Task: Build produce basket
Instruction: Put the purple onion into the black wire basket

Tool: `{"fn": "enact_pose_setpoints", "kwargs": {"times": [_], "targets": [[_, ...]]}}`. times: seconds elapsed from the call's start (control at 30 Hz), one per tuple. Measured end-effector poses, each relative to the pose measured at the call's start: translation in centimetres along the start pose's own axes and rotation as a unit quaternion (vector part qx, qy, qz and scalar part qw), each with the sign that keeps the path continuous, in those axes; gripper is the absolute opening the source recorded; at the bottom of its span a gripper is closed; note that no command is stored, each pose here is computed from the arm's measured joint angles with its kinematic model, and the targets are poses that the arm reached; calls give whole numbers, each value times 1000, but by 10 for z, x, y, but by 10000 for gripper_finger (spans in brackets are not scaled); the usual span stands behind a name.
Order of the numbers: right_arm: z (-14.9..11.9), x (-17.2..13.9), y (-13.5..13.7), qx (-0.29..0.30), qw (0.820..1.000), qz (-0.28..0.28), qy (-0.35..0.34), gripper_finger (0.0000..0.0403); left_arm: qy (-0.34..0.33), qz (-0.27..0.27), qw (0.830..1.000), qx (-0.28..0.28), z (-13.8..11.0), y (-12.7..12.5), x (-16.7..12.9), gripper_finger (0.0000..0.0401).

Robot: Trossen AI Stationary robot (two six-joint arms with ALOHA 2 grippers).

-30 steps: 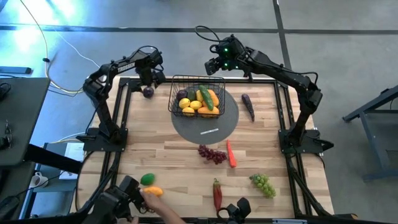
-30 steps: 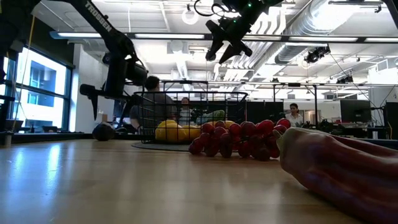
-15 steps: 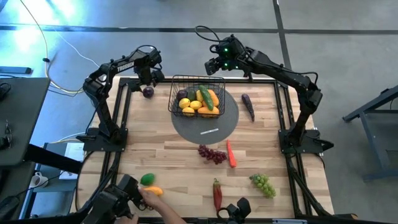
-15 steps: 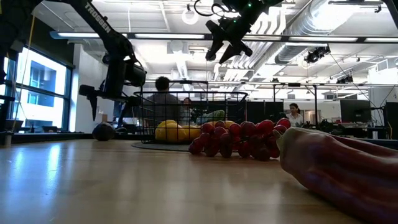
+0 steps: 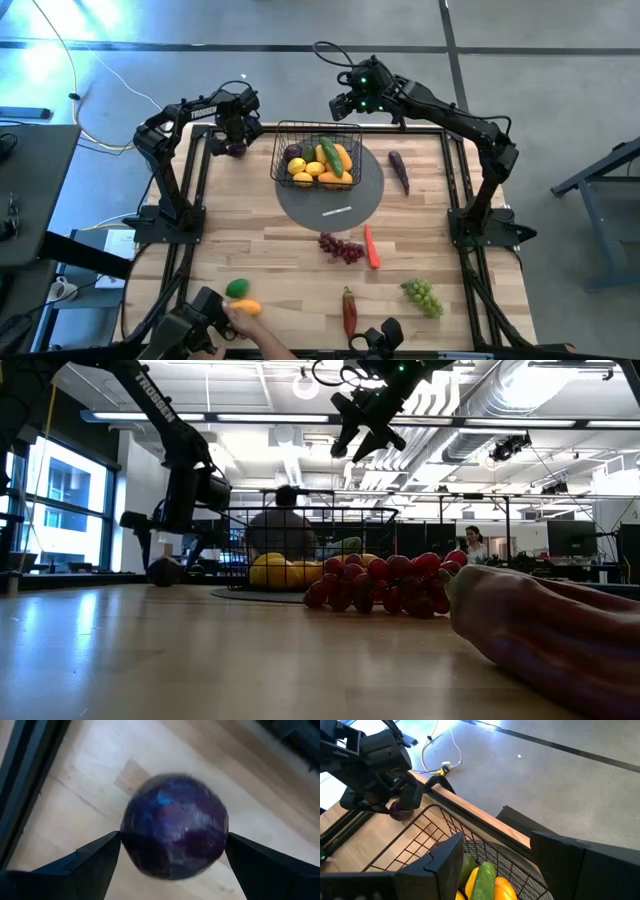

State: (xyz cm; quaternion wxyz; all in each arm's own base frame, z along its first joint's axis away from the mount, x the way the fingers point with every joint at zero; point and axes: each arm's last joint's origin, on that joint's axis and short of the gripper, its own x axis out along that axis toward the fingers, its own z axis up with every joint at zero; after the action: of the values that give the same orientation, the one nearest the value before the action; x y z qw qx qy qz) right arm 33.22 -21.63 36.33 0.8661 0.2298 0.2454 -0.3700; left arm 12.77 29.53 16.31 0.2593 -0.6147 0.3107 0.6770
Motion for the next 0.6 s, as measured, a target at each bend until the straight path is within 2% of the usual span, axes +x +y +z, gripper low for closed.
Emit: {"fn": "enact_pose_setpoints", "kwargs": {"times": [0.17, 0.47, 0.6], "targets": [[0, 0, 0, 0, 1000, 0, 0, 211, -22, 7, 1000, 4, -4, -1, 3, 332], [0, 0, 0, 0, 1000, 0, 0, 211, -18, 0, 999, 28, -6, -1, 0, 249], [0, 0, 0, 0, 1000, 0, 0, 211, -15, -8, 999, 39, -7, 0, -3, 237]]}}
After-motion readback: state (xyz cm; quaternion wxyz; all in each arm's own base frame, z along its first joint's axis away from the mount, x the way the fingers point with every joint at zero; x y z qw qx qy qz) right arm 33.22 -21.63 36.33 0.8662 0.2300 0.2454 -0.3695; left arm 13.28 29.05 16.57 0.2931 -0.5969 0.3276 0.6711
